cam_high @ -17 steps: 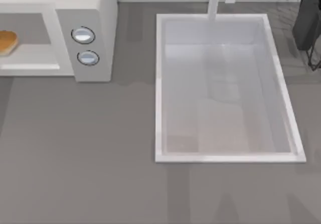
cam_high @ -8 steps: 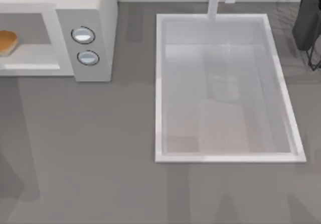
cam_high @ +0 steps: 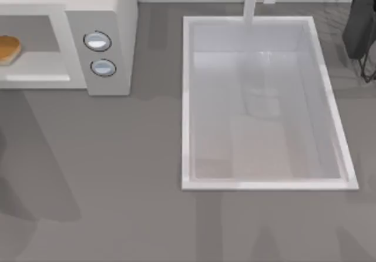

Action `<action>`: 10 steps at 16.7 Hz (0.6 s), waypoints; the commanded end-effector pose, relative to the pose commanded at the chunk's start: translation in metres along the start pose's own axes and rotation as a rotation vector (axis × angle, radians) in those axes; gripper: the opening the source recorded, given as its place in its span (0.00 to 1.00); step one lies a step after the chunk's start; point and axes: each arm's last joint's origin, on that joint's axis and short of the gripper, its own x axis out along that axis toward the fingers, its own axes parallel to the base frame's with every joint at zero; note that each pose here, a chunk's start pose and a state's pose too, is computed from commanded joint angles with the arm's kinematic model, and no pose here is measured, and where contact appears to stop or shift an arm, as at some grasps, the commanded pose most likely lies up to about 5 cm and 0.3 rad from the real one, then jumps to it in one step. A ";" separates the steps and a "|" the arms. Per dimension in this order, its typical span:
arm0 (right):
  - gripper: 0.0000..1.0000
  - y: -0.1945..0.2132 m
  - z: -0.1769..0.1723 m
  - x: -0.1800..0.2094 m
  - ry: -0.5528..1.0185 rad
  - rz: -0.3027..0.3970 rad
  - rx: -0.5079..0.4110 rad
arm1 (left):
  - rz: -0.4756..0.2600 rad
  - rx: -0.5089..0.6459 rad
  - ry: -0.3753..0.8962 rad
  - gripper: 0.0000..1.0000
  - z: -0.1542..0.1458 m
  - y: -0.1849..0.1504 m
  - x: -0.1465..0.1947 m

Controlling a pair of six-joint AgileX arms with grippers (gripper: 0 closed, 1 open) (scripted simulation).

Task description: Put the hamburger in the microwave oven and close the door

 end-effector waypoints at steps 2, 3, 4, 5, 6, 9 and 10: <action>1.00 0.000 0.000 0.000 0.000 0.000 0.000 | 0.007 0.001 0.010 0.00 0.001 -0.012 0.001; 1.00 0.000 0.000 0.000 0.000 0.000 0.000 | 0.012 0.003 0.014 0.00 0.003 -0.022 0.001; 1.00 0.000 0.000 0.000 0.000 0.000 0.000 | 0.015 0.011 0.009 0.00 0.006 -0.034 0.001; 1.00 0.000 0.000 0.000 0.000 0.000 0.000 | 0.017 0.022 -0.001 0.00 0.009 -0.043 0.000; 1.00 0.000 0.000 0.000 0.000 0.000 0.000 | 0.017 0.027 -0.005 0.00 0.009 -0.051 -0.001; 1.00 0.000 0.000 0.000 0.000 0.000 0.000 | -0.001 0.007 0.001 0.00 0.005 -0.083 0.000; 1.00 0.000 0.000 0.000 0.000 0.000 0.000 | -0.002 0.003 0.001 0.00 0.002 -0.091 0.000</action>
